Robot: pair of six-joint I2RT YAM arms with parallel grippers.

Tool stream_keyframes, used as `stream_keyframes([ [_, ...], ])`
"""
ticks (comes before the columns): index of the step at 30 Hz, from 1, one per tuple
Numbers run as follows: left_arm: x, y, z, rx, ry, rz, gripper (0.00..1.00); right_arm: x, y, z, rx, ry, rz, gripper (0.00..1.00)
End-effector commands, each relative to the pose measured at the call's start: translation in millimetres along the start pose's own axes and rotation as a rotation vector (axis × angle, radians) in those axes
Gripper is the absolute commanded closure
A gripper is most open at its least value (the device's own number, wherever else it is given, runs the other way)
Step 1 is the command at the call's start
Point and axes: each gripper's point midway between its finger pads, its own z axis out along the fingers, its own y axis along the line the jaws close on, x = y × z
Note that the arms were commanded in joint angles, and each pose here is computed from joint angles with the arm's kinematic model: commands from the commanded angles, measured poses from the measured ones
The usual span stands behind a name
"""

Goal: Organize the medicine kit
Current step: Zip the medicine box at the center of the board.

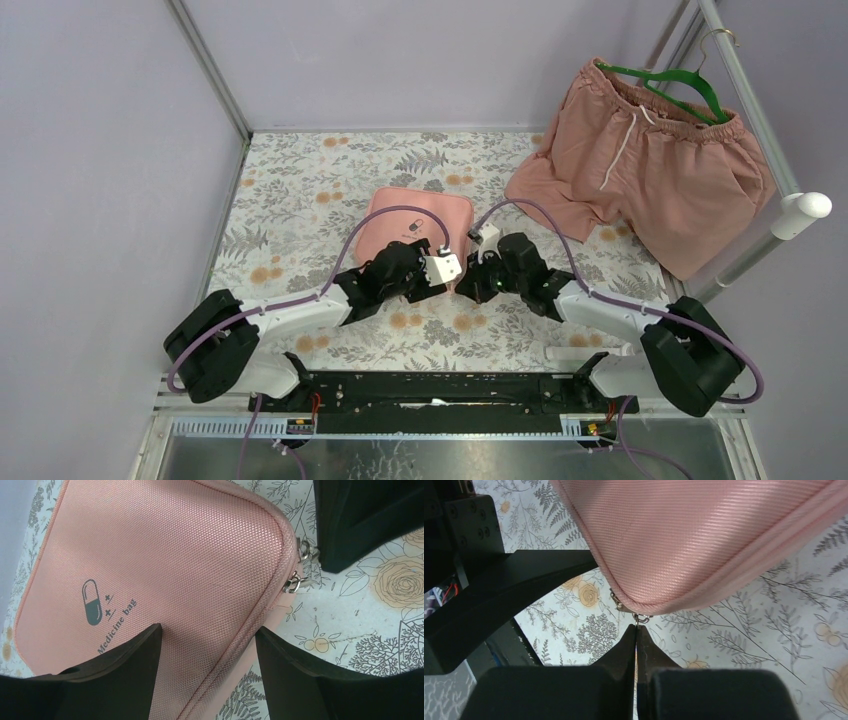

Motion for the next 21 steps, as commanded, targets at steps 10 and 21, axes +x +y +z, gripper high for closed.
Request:
stream_keyframes([
  [10, -13, 15, 7, -0.041, -0.042, -0.07, 0.27, 1, 75, 14, -0.298, 0.034, 0.067, 1.0],
  [21, -25, 23, -11, -0.067, -0.077, -0.087, 0.11, -8, 18, -2, 0.04, -0.095, 0.078, 0.66],
])
